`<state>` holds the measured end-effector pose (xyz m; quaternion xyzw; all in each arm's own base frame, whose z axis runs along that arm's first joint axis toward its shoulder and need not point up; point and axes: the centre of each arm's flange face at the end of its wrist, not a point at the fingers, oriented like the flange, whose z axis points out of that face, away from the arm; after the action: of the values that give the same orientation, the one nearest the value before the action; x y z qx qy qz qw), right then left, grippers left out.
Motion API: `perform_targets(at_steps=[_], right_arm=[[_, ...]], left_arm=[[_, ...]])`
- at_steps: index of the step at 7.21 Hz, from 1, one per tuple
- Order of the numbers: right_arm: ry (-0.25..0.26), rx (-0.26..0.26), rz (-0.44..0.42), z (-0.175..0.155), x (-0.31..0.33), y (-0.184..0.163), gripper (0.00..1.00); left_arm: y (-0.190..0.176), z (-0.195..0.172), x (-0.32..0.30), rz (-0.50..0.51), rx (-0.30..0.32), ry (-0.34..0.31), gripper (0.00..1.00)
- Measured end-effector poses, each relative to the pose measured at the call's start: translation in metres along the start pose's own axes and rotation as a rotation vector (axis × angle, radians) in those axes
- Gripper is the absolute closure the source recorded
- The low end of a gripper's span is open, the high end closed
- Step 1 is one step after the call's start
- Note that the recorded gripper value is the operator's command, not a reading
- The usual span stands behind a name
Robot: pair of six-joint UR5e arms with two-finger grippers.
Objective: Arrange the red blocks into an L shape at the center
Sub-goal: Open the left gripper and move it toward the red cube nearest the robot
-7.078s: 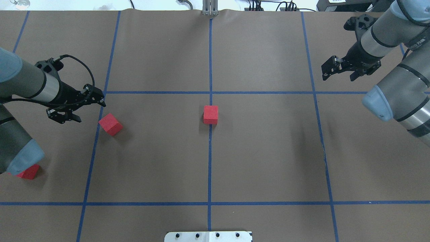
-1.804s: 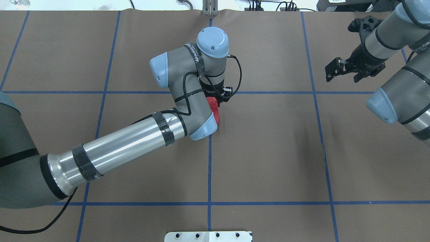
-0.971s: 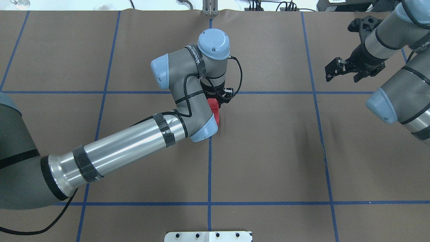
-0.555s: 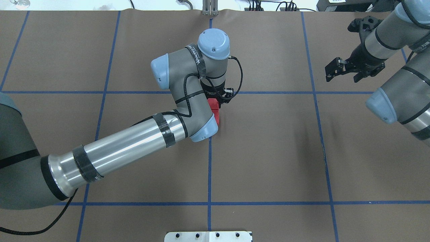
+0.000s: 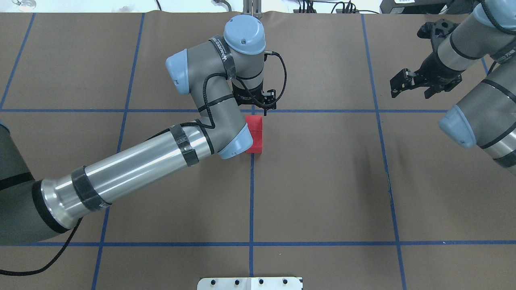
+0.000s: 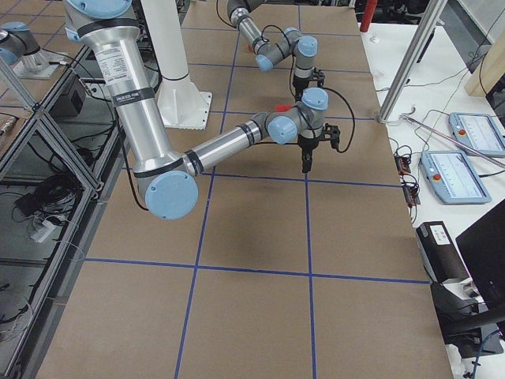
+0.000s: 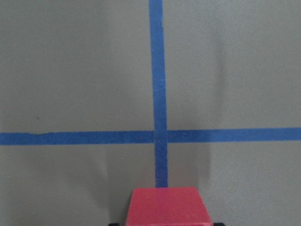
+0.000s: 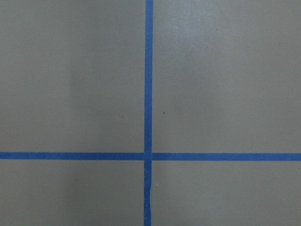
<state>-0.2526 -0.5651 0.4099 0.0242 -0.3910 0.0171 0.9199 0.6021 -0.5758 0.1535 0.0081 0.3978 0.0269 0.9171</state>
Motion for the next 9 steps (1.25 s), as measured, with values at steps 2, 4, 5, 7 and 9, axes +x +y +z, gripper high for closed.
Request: perform_targets(at_steps=[2,4,5,7,9], right_arm=[[-0.001,0.001,-0.001,0.0,0.0,0.0,0.0],[-0.003,0.006,-0.001,-0.004,0.0,0.0,0.0],[-0.005,0.008,-0.002,-0.005,-0.001,0.0,0.0],[-0.004,0.008,0.0,-0.005,-0.001,0.0,0.0],[-0.003,0.006,0.0,-0.003,-0.001,-0.001,0.0]], left_arm=[[0.037,-0.017,-0.081,0.043,-0.001,0.018,0.0],[0.102,-0.033,-0.202,0.091,0.012,0.018,0.0],[0.134,-0.043,-0.265,0.111,0.015,-0.002,0.0],[0.182,-0.049,-0.399,0.194,0.023,-0.056,0.0],[0.223,-0.02,-0.506,0.252,0.061,-0.037,0.0]])
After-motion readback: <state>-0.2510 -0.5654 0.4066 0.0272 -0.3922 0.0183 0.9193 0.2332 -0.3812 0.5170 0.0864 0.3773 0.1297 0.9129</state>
